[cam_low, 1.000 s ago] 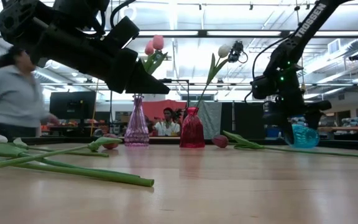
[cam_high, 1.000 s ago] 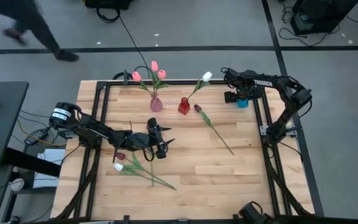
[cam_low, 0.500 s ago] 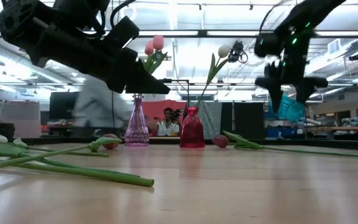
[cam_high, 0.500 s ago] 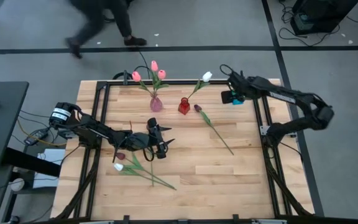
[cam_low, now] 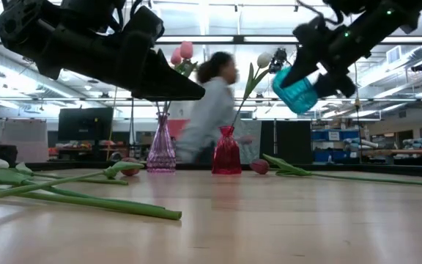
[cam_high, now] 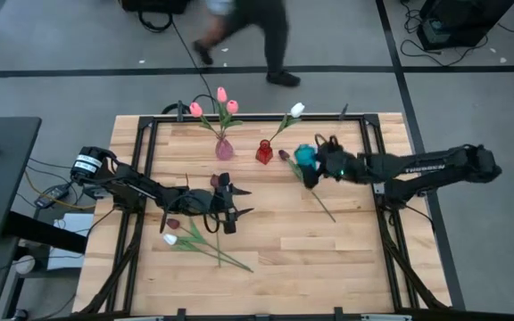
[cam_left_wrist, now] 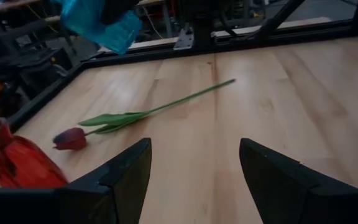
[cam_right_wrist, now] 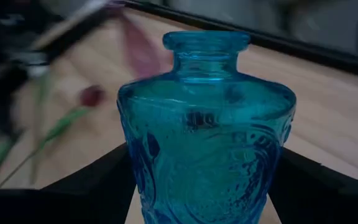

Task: Sort flowers into vase by color
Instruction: Move the blue vase to the center of the table

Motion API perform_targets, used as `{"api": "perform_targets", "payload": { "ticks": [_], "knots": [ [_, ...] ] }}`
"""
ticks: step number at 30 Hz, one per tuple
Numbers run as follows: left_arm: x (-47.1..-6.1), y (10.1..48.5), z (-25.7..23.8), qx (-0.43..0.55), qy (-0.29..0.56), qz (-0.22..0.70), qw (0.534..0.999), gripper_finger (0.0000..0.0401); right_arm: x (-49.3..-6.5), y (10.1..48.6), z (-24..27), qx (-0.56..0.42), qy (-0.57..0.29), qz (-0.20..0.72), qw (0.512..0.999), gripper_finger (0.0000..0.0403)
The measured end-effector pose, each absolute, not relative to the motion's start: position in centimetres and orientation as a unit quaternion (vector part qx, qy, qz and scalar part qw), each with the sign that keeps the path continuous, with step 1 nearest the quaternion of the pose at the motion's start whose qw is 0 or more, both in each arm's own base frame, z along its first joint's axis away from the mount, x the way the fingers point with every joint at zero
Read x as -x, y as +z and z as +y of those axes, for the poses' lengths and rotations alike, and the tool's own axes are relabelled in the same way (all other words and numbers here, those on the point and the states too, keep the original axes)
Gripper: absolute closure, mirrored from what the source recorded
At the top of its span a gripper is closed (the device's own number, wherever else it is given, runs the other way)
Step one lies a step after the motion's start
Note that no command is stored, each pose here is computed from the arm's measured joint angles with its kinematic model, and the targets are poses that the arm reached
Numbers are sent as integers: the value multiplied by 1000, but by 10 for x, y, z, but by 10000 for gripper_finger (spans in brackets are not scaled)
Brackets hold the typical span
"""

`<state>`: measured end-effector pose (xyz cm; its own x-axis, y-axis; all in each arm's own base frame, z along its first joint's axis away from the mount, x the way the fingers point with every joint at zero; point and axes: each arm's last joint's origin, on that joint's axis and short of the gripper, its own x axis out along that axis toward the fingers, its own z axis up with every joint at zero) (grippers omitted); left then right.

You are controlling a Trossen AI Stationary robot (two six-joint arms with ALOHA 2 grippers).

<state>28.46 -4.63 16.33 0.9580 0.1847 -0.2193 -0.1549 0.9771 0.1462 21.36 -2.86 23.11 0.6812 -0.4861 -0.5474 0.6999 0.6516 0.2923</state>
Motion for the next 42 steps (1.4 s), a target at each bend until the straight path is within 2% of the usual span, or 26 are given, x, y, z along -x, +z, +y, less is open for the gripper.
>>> {"api": "perform_targets", "payload": {
  "ticks": [7,13,18,26,35,38,42],
  "knots": [
    [-284,162,-47,-19,86,121,989,152,-236,207,7,-144,-217,163,952,87],
    [-284,168,-46,22,90,103,990,152,-257,177,23,-44,-166,171,970,87],
    [-283,169,-44,38,95,101,990,152,-278,143,29,-35,-111,174,978,87],
    [-283,167,-42,15,119,110,987,152,-305,101,35,-17,-88,94,992,86],
    [-280,158,-39,-9,135,156,978,152,-334,75,37,16,-89,101,991,74],
    [-280,156,-39,-14,142,166,976,152,-334,69,35,15,-91,112,989,62],
    [-279,155,-38,-17,143,172,975,152,-334,67,34,14,-86,125,988,22]
  ]
}}
